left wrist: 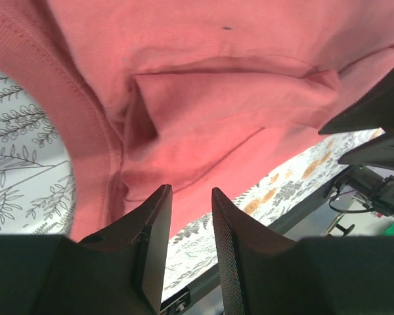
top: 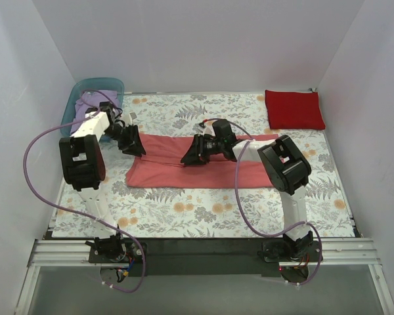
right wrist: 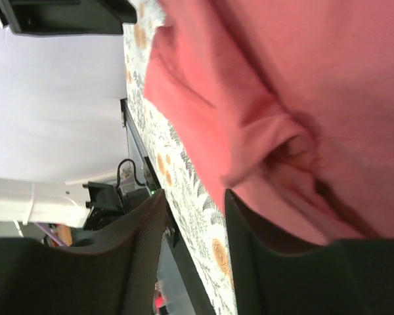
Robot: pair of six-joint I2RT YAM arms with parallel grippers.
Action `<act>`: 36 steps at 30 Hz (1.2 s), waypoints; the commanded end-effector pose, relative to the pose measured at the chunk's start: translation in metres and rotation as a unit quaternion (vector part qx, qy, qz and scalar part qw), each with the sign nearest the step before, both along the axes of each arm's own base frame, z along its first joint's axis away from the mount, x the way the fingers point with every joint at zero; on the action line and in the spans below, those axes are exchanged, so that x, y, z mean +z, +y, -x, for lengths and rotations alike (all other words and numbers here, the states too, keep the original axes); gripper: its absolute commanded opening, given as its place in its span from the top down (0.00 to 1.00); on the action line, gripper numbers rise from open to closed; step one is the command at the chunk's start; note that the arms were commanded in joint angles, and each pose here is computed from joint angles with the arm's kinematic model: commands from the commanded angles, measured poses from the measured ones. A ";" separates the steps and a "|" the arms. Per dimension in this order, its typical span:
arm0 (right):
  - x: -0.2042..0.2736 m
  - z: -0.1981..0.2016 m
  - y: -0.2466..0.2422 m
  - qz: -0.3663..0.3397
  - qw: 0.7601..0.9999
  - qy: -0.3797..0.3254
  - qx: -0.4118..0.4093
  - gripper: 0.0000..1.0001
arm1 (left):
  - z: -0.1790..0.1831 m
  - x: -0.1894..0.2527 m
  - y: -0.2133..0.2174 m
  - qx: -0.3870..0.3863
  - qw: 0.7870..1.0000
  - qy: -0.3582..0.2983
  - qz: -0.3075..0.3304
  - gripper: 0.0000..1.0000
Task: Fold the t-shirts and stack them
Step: Fold the tshirt
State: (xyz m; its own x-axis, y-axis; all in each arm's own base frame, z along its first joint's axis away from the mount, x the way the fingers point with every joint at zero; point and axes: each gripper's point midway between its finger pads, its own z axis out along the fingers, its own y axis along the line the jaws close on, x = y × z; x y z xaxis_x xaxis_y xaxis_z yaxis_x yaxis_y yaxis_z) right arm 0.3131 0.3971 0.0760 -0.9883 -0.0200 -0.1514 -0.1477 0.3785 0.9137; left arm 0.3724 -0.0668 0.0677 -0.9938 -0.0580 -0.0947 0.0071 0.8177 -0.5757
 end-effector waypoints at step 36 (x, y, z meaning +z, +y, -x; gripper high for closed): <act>0.067 -0.061 -0.027 0.022 0.966 -0.249 0.067 0.57 | -0.095 -0.016 -0.013 0.004 0.991 -0.124 -0.054 0.78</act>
